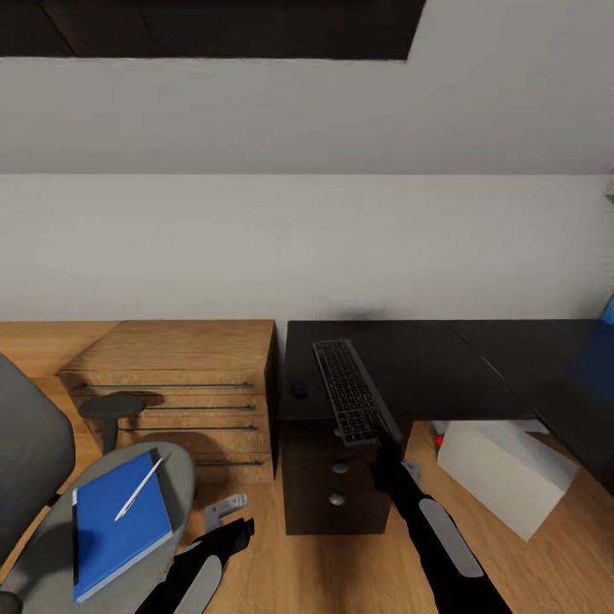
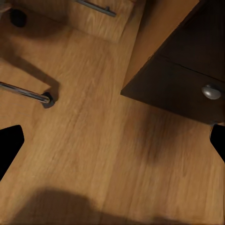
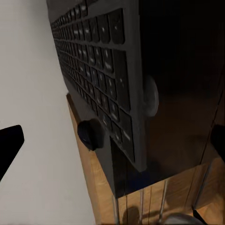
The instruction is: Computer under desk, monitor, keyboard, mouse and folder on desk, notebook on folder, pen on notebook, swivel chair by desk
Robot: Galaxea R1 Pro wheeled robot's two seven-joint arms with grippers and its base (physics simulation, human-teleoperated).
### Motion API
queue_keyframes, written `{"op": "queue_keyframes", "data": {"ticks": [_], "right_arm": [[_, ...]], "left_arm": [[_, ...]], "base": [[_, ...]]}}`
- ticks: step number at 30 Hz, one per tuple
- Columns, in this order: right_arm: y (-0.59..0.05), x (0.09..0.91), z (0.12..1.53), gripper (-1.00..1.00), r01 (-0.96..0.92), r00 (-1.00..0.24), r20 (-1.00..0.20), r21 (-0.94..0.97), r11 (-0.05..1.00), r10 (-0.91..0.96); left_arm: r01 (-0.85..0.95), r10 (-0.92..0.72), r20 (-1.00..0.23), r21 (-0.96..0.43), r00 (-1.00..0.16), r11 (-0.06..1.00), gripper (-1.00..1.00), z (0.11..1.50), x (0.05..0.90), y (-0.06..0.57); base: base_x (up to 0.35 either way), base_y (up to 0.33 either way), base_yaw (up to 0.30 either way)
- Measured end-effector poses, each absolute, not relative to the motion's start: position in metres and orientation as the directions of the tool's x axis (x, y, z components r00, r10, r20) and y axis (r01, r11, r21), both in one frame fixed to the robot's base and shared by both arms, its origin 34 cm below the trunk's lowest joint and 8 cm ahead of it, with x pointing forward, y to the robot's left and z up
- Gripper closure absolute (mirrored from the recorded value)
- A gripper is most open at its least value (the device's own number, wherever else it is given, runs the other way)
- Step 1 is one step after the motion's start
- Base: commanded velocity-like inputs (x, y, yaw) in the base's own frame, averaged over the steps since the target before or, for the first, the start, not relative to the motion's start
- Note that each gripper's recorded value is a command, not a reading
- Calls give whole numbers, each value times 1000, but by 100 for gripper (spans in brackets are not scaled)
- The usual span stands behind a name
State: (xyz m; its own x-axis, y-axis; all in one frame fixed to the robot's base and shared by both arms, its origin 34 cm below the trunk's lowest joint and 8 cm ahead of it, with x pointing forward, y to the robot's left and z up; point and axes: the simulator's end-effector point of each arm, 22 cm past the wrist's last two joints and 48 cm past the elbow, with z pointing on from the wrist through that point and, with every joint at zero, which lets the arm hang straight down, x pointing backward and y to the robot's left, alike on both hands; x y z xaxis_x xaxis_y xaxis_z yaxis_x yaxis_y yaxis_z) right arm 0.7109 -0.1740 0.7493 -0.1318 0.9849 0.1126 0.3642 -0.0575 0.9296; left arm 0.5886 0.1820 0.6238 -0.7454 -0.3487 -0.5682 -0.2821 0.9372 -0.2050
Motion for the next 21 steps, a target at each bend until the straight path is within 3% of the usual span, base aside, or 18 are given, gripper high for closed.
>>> {"op": "queue_keyframes", "data": {"ticks": [21], "right_arm": [[-174,711,749,-100,364,-132,113,929,-58,985]], "left_arm": [[-281,-347,-568,-203,-746,938,-100,623,588,182]], "base": [[-163,-305,0]]}}
